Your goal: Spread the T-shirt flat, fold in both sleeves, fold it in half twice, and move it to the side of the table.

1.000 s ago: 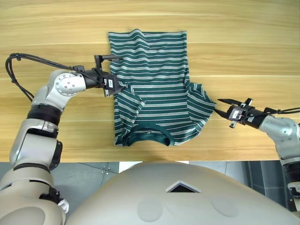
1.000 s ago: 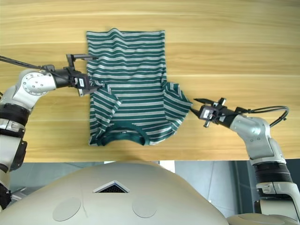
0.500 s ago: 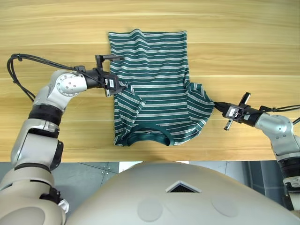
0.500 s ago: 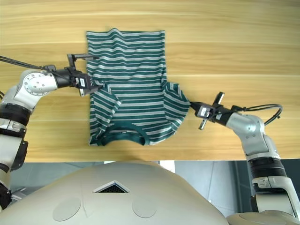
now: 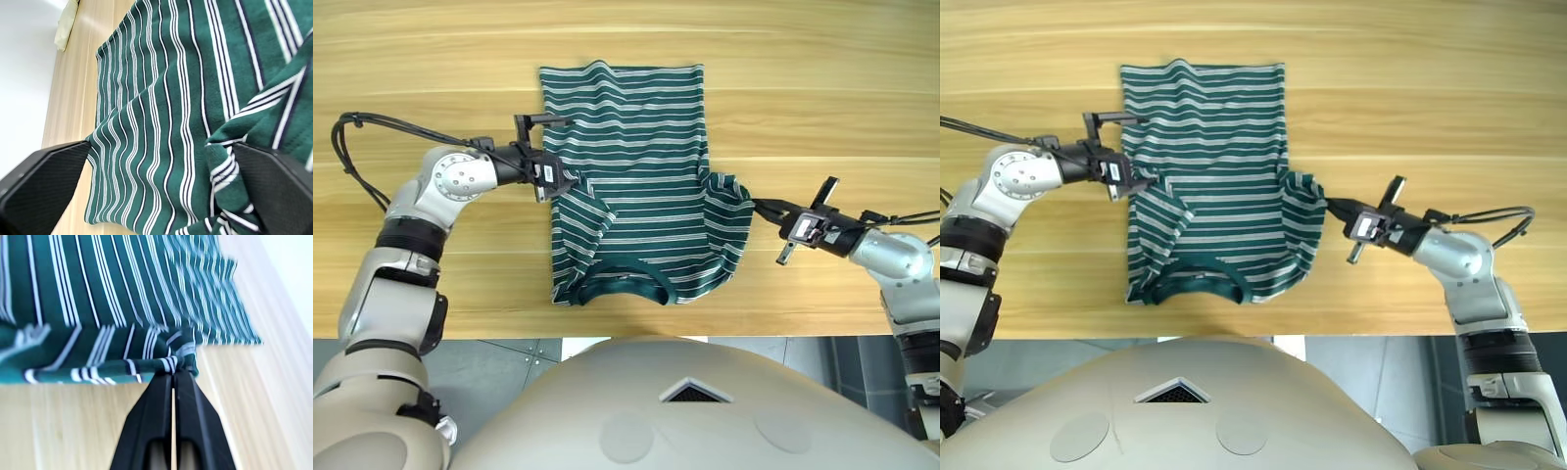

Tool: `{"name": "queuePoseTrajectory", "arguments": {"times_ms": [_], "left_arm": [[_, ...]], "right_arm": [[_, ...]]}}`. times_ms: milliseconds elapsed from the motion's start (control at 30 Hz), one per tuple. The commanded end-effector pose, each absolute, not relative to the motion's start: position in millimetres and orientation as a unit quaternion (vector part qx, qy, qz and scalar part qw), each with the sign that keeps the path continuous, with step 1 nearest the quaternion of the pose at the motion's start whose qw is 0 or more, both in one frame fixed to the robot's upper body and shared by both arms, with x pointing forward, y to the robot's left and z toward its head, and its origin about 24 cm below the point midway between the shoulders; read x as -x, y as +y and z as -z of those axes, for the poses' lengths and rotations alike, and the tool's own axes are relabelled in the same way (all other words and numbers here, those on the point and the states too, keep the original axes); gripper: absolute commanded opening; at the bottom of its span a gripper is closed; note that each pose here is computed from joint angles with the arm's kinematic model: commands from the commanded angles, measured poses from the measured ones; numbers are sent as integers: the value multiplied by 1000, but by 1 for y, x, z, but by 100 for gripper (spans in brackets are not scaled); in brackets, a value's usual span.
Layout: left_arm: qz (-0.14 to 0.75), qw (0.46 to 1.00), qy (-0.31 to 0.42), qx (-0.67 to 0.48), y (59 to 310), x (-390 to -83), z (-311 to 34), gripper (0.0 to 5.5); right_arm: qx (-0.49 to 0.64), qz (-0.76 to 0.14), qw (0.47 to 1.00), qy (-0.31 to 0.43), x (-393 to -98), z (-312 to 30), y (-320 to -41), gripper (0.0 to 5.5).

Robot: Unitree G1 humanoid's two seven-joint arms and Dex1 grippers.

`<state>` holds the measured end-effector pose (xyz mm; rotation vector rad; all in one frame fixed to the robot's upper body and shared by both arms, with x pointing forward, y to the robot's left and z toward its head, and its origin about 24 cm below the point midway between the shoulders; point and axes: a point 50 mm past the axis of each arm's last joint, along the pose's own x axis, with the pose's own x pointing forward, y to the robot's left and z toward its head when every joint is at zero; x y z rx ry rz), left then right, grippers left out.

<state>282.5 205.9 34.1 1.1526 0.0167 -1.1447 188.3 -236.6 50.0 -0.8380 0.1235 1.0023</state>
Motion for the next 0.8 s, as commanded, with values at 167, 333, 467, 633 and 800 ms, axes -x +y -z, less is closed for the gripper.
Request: {"name": "queuePoseTrajectory", "arguments": {"times_ms": [167, 333, 467, 633, 800], "left_arm": [[512, 683, 8, -522, 202, -287, -36, 540], [512, 683, 8, -521, 201, -288, -35, 540], [513, 683, 8, -519, 201, -287, -34, 540], [515, 684, 9, -517, 200, -286, -32, 540], [516, 685, 9, -514, 198, -285, -31, 540]], "right_arm": [[388, -515, 764, 30, -199, -53, -210, 1], [385, -559, 734, 28, -211, -44, -184, 1], [380, -581, 720, 28, -220, -40, -168, 1], [379, -602, 701, 39, -226, -32, -156, 1], [376, -608, 698, 43, -231, -26, -145, 1]]}}
